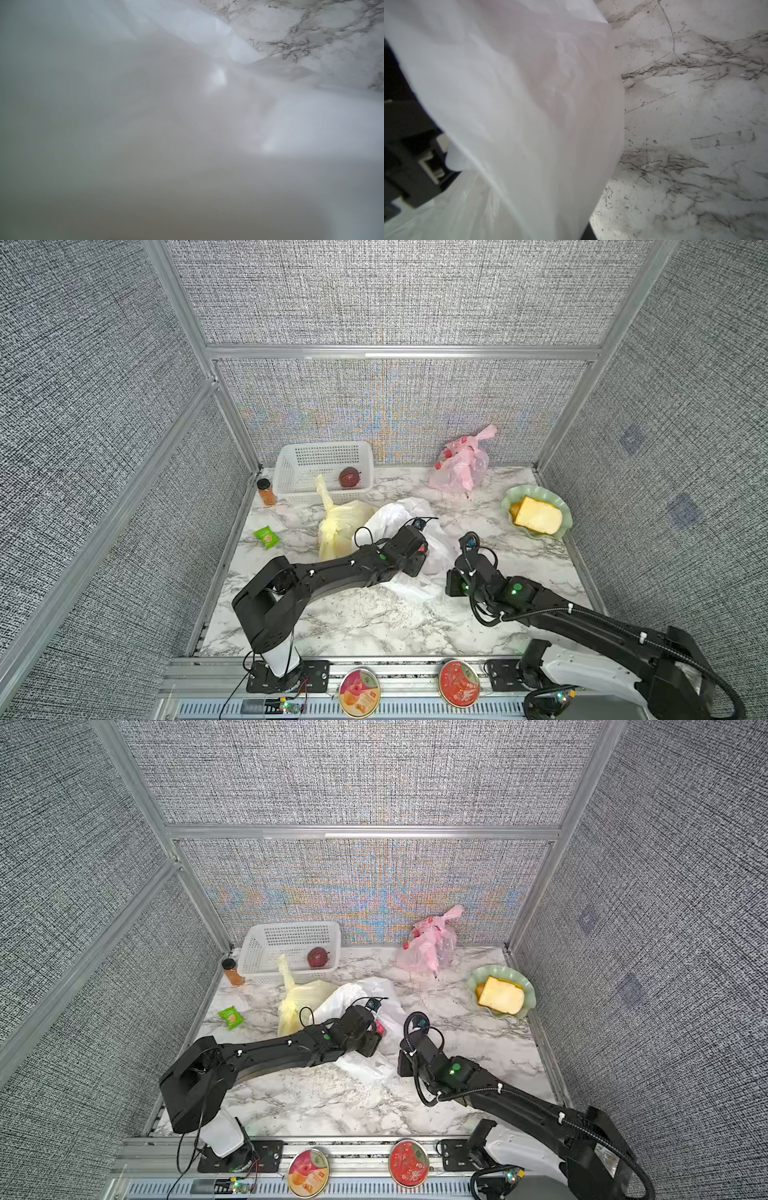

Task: Untie the knot of a plastic bag & take out the apple
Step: Pick up the apple from the plastic bag, then place the apple in the basket.

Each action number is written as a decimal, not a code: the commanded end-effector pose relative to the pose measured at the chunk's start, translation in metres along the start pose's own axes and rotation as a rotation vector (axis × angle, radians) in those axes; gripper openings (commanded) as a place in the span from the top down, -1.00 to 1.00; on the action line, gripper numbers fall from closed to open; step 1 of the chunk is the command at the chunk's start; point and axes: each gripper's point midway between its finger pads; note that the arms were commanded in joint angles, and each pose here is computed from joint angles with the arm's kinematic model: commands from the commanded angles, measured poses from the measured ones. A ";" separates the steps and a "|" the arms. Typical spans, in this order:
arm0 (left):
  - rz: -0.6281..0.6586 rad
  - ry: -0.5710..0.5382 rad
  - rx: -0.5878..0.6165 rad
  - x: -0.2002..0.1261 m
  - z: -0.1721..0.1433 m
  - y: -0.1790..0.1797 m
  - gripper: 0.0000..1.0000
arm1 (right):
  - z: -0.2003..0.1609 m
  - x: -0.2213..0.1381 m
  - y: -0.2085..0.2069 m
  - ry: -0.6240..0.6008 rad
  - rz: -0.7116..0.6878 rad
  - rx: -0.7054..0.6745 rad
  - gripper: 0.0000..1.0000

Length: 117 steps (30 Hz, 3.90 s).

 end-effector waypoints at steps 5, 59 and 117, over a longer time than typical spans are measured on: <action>-0.127 -0.016 0.004 -0.025 -0.005 -0.018 -0.23 | 0.009 0.001 -0.007 -0.019 -0.030 -0.008 1.00; 0.081 -0.386 0.070 -0.137 0.175 0.105 -0.33 | 0.036 -0.002 0.001 -0.038 -0.014 -0.030 1.00; 0.017 -0.391 -0.236 -0.117 0.224 0.249 -0.45 | 0.034 0.006 -0.006 0.010 -0.019 -0.020 1.00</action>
Point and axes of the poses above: each gripper's point midway between its finger pads, its own x axis out along the fingers, its own y axis along the line the jaws close on, z = x × y, and after that the axes turned 5 degrees about -x, right-handed
